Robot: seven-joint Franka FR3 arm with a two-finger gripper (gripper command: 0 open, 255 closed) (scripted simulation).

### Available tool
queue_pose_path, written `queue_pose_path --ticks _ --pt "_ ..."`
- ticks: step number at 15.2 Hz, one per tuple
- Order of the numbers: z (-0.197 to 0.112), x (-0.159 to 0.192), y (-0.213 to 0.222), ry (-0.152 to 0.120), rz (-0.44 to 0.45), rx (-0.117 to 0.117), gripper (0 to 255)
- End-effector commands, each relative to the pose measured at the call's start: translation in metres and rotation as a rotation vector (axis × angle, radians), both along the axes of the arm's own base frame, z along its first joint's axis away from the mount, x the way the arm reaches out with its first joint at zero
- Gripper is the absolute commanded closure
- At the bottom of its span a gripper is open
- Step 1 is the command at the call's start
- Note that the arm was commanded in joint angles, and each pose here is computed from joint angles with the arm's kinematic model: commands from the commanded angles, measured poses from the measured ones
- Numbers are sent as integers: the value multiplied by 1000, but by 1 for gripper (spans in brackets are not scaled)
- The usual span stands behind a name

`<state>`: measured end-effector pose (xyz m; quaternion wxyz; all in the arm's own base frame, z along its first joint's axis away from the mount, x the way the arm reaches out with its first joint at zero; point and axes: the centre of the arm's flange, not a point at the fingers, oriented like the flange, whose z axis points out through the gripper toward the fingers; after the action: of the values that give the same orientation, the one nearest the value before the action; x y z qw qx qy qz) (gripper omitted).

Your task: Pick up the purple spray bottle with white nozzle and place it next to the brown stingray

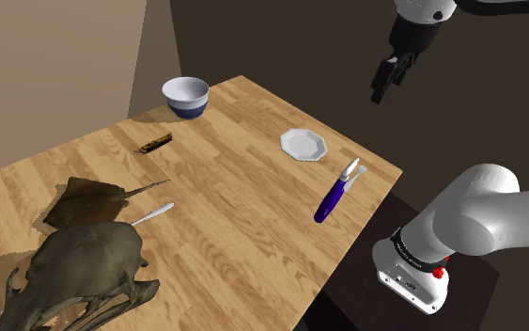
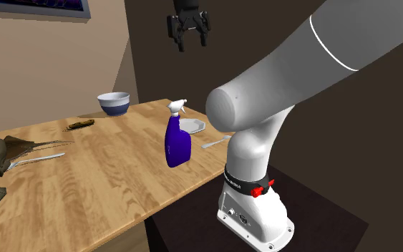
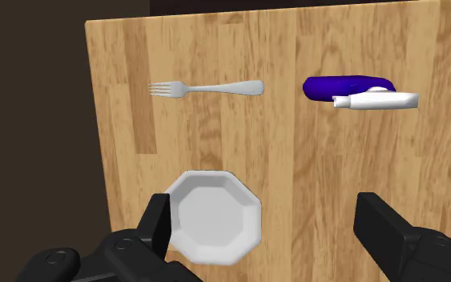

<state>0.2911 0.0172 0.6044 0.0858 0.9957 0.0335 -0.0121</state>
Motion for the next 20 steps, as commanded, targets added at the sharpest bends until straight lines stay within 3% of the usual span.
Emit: queue_pose_path --ticks 1,11,20 --pt "0 0 0 0 0 0 0" --pt "-130 2 -40 75 -552 201 0" --pt "-251 -17 -49 143 -1049 382 0"
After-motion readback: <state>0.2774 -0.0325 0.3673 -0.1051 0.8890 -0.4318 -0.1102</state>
